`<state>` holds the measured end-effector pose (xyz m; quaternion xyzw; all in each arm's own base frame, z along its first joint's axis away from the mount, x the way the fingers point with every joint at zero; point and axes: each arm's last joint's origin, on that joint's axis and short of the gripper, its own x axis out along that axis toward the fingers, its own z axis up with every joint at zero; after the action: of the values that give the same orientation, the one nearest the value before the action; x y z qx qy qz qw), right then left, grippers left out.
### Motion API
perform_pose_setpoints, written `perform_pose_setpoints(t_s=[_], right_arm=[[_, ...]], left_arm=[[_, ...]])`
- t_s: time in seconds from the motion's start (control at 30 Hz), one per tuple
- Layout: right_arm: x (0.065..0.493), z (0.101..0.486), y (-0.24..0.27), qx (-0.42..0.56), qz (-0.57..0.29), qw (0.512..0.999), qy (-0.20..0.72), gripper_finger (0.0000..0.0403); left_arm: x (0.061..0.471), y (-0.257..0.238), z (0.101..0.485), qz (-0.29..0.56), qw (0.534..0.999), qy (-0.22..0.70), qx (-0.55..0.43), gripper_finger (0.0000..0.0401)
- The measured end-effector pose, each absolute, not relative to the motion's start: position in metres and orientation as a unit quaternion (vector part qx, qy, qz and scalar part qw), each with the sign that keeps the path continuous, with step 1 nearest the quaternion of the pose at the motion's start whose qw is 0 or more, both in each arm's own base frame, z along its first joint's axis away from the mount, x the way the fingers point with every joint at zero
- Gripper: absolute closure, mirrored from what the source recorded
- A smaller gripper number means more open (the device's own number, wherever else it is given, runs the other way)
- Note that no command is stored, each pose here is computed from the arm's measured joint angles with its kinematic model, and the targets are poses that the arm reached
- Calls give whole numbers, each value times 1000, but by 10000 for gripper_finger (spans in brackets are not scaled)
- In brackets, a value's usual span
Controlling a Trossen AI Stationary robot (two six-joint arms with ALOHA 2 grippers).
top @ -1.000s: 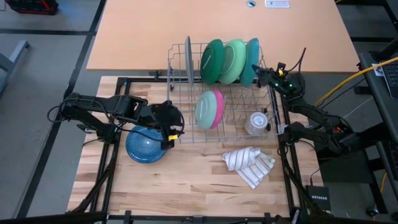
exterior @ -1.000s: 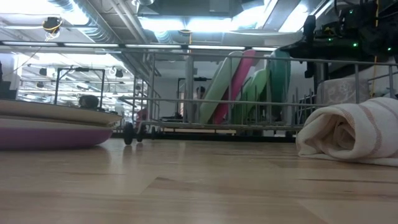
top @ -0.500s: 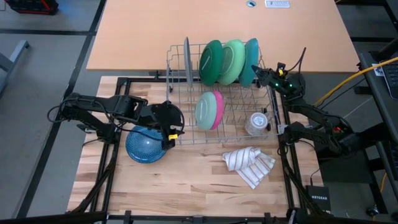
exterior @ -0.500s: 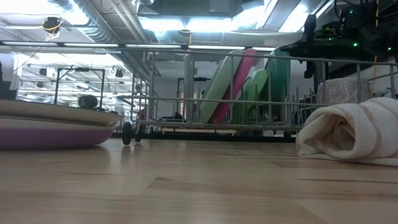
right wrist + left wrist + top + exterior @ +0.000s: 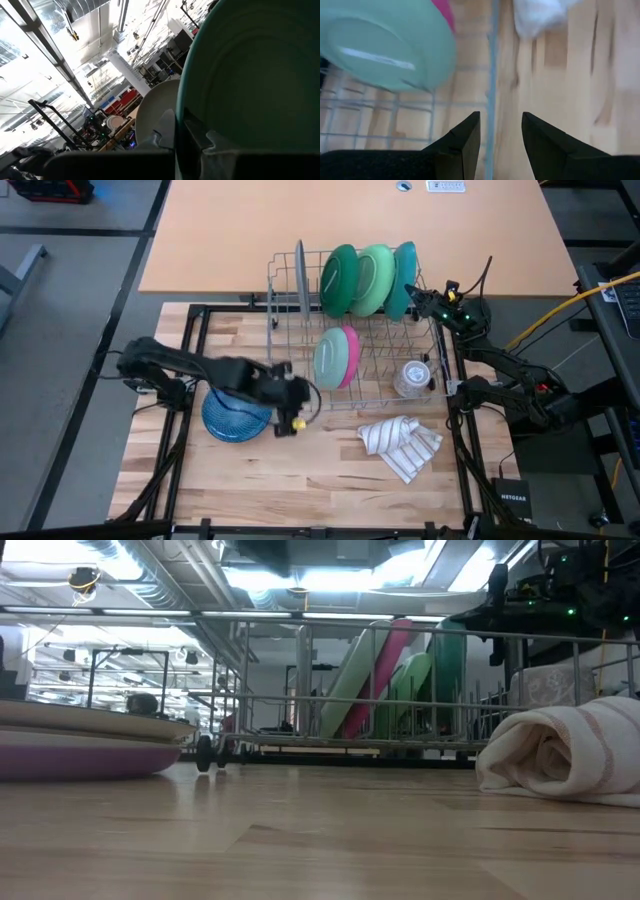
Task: Sort dishes
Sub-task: Put the blue plate in the dish rack
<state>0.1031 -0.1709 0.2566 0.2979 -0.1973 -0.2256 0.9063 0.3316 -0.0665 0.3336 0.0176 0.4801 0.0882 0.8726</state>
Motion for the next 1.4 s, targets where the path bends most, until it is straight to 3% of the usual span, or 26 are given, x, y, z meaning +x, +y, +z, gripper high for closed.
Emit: perform_pose_setpoints(t_s=[0.23, 0.53, 0.83, 0.97, 1.17, 1.4], right_arm=[[103, 257, -171, 298, -227, 906, -198, 396], [103, 256, -171, 299, -229, 905, -197, 396], [103, 256, -171, 303, -220, 907, -193, 396], [104, 256, -171, 303, -213, 909, -189, 396], [104, 258, -170, 297, -203, 913, -193, 396], [103, 259, -170, 289, -212, 911, -205, 396]], left_arm=[[345, -80, 294, 95, 824, 555, 61, 268], [344, -76, 293, 154, 817, 545, 102, 268], [342, -76, 273, 149, 763, 615, 131, 271], [339, -75, 273, 151, 754, 626, 133, 305], [328, -76, 274, 158, 725, 654, 147, 390], [324, -76, 274, 166, 712, 666, 150, 387]])
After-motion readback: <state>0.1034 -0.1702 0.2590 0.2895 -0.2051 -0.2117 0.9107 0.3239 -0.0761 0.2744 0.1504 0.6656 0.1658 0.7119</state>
